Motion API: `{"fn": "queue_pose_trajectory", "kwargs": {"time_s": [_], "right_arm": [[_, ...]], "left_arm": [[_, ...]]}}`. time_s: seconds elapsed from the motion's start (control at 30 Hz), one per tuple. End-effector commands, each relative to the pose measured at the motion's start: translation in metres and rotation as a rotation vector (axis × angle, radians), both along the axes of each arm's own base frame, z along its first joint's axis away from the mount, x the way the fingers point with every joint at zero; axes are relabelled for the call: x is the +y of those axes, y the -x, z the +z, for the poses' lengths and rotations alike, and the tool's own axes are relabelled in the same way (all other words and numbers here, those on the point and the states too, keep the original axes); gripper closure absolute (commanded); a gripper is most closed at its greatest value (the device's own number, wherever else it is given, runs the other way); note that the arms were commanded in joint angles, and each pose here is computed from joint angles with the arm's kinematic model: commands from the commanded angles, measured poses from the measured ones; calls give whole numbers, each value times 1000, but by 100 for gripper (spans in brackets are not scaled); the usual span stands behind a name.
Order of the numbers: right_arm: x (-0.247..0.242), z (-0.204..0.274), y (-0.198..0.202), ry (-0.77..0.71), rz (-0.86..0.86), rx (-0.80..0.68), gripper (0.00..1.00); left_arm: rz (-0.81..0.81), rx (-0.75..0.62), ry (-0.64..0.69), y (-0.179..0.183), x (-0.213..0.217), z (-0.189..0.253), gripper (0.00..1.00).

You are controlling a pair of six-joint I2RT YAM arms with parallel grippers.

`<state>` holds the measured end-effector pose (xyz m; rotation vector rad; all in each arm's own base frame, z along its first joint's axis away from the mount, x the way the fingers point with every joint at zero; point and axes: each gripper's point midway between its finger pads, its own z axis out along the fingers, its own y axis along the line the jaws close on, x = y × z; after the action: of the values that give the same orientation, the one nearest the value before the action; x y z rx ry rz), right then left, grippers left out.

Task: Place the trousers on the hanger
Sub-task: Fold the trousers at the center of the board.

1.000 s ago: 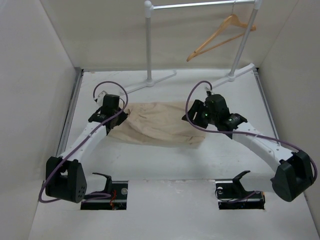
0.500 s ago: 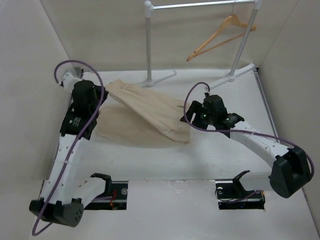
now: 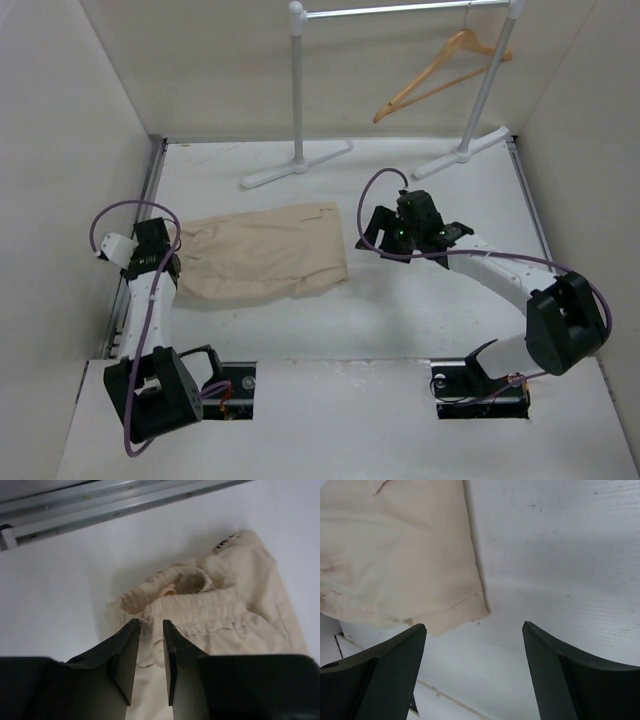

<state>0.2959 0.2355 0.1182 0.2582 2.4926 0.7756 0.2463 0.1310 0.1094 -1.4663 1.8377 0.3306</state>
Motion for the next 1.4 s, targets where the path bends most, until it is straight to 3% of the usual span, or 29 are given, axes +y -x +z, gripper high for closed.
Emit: {"fn": "queue_pose_trajectory", "kwargs": {"time_s": [0.0,0.1,0.2,0.27,0.4,0.47,0.6,0.63,0.7,0.8,1.0,1.1,1.2,1.27,1.37], "right_arm": [[19,31,-13,-58,58,-99,16],[30,23,-8,-53,105,-77,20],[44,11,-3,-39,149,-49,25],[51,-1,-3,-33,160,-27,38],[54,-17,-6,-42,142,-8,63],[58,-21,-8,-51,148,1,62],[65,-25,-9,-73,168,10,38],[66,-28,-9,-78,166,10,37],[66,-42,-8,-80,155,42,46],[61,-70,-5,-62,126,106,62],[46,-88,2,-61,72,138,90],[27,-90,8,-42,17,138,96],[7,-89,22,-30,-14,136,97],[3,-77,26,-50,-9,113,89],[15,-47,17,-90,34,46,54]], "left_arm": [[77,-81,-16,8,18,15,69],[114,-126,-8,19,25,30,58],[53,-162,-21,6,14,53,57],[-74,-174,-8,-19,-17,60,57],[-416,-137,13,-65,-123,55,58],[-577,-106,29,-80,-181,49,57],[-827,-122,89,-108,-285,49,56],[-865,-134,110,-115,-304,50,56],[-930,-133,157,-128,-333,44,55],[-968,-85,210,-142,-353,16,56],[-956,5,211,-142,-351,-26,56],[-965,5,221,-134,-353,-31,56],[-992,-17,233,-125,-360,-24,56],[-1004,-36,231,-120,-362,-17,56],[-994,-86,233,-121,-358,1,55]]}}
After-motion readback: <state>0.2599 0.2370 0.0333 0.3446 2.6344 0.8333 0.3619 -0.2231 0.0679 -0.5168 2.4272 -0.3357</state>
